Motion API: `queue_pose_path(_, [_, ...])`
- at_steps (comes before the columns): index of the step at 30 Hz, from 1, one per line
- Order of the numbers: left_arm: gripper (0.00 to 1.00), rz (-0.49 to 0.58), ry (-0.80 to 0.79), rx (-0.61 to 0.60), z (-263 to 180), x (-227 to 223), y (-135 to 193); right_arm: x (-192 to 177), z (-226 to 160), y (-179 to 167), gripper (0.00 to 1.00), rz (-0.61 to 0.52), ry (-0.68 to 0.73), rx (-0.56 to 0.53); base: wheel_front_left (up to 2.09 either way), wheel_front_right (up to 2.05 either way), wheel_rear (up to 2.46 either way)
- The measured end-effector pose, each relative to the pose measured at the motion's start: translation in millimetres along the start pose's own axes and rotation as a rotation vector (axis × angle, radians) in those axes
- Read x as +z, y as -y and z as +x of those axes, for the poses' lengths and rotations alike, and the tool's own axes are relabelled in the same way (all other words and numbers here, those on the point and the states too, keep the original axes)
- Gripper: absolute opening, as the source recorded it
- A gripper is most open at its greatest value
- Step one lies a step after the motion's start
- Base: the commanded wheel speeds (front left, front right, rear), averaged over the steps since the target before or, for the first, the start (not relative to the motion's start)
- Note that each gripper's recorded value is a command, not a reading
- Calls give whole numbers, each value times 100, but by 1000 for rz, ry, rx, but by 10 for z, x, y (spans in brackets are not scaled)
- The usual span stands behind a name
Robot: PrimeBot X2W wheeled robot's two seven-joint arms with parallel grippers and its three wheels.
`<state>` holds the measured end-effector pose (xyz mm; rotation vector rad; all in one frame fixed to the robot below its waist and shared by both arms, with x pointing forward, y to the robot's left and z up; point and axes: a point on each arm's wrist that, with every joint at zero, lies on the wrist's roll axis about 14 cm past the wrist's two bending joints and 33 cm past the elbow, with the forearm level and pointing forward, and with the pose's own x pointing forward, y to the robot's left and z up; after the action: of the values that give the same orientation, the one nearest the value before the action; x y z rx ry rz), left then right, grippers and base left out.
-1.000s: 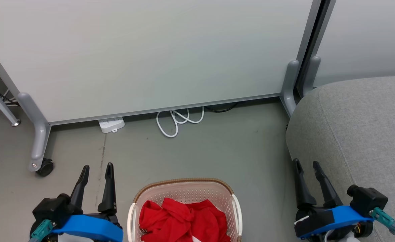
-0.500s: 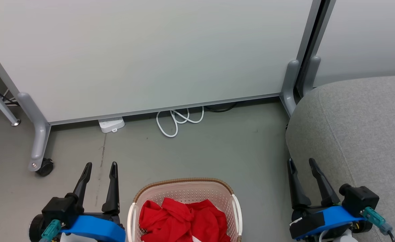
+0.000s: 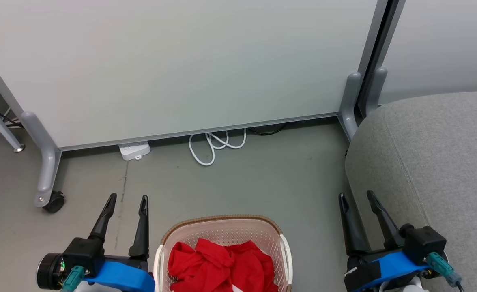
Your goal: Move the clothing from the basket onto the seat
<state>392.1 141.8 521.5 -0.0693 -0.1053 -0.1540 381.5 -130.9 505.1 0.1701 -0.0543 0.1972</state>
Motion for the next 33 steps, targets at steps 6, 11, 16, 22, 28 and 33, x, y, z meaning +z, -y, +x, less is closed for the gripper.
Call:
queue_pose_path(6, [100,41,6,-12,0,4,22,-6,-2,-28,100,-39,0,14,0,0,0])
queue_pose_path(11, [100,67,6,-24,0,-5,39,-8,3,-47,100,-64,1,24,0,0,0])
queue_pose_path(16, [100,65,2,-23,-4,-16,35,-19,3,-47,100,-63,-2,24,0,0,0])
queue_pose_path(22, [100,64,0,-24,-8,-23,30,-31,6,-54,100,-61,-5,26,0,0,0])
queue_pose_path(28, [100,62,-11,-45,14,-62,88,-48,7,-44,100,-59,-10,23,0,0,0])
queue_pose_path(33, [100,68,-43,-107,101,-173,251,-78,41,-15,100,-53,-18,17,0,0,0])
